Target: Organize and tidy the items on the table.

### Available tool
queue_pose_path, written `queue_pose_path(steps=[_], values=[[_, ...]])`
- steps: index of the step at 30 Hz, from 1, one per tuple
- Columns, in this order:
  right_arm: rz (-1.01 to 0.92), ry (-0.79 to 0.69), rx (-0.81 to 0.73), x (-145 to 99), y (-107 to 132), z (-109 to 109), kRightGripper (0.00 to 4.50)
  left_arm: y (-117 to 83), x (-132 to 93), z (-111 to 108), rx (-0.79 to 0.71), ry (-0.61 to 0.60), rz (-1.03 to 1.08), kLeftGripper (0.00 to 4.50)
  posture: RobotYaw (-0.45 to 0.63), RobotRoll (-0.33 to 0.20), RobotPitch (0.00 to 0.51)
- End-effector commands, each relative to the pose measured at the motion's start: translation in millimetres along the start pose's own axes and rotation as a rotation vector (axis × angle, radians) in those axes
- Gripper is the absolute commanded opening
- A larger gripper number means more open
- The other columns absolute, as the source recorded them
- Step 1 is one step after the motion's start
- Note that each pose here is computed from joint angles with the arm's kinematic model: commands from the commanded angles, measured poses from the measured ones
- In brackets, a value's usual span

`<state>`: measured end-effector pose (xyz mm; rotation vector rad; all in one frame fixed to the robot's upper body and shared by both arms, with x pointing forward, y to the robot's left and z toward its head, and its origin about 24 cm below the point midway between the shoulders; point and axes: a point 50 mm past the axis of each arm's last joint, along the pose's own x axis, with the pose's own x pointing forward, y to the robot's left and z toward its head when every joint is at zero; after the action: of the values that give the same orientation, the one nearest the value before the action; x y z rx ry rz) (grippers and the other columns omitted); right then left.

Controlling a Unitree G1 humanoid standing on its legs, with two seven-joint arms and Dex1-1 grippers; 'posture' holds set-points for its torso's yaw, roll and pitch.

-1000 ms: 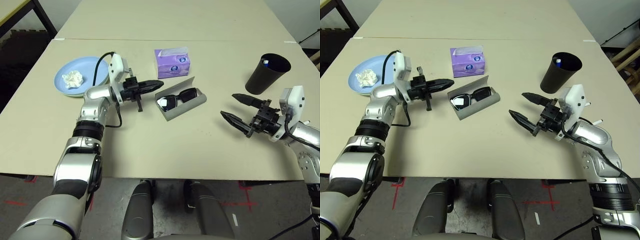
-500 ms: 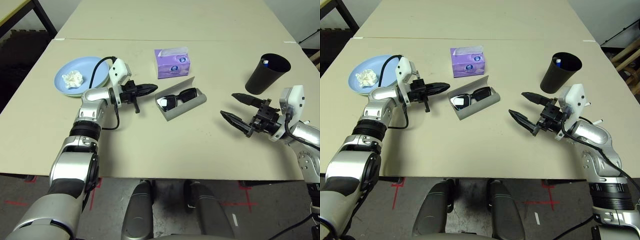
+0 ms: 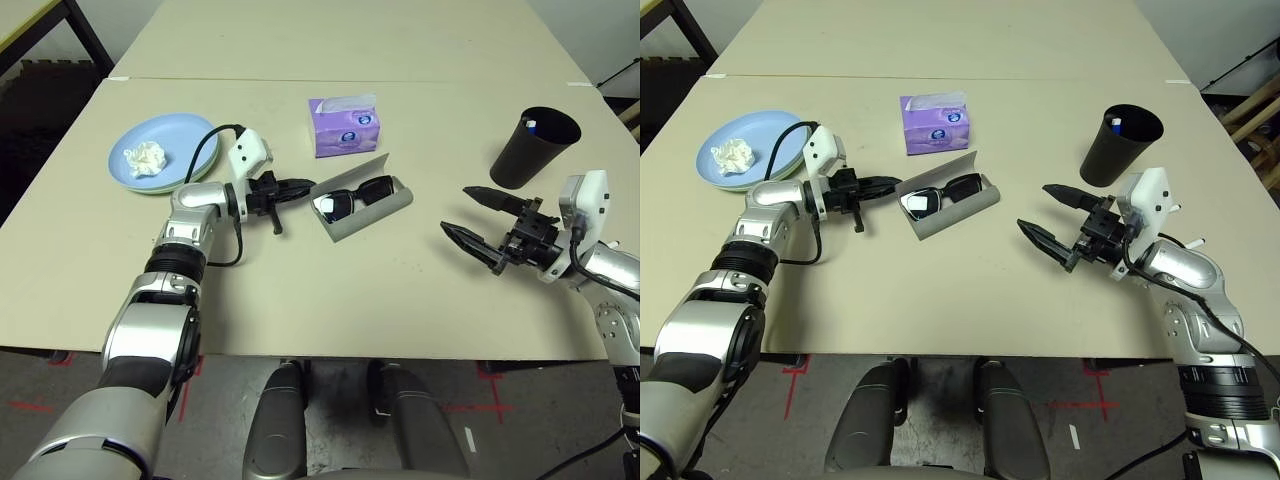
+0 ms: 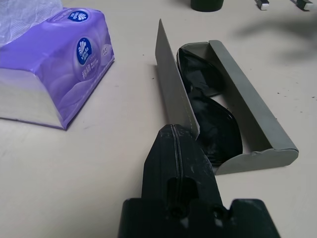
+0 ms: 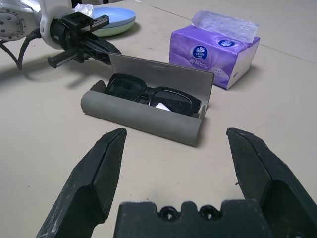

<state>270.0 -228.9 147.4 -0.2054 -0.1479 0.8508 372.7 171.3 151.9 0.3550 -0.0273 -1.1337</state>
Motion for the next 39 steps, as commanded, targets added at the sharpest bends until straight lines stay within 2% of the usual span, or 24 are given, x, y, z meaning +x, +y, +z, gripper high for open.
queue_pose_path(steps=[1,16,21,33,39], values=[[0.005,0.002,-0.017,-2,-1,3,4.50,-6,4,-2,0.000,-0.002,-0.046,0.03,0.09,0.000,0.218],[0.013,-0.006,-0.023,0,-1,3,4.50,-41,8,-13,-0.039,-0.007,-0.158,0.03,0.09,0.000,0.219],[0.016,-0.008,-0.026,0,-1,3,4.50,-42,8,-13,-0.042,-0.008,-0.152,0.03,0.09,0.000,0.218],[0.022,-0.010,-0.025,2,-1,2,4.50,-33,17,13,0.013,-0.077,-0.149,0.03,0.09,0.000,0.214],[0.019,-0.013,-0.027,2,-1,3,4.50,-45,16,-3,-0.007,-0.011,-0.198,0.03,0.09,0.000,0.211]])
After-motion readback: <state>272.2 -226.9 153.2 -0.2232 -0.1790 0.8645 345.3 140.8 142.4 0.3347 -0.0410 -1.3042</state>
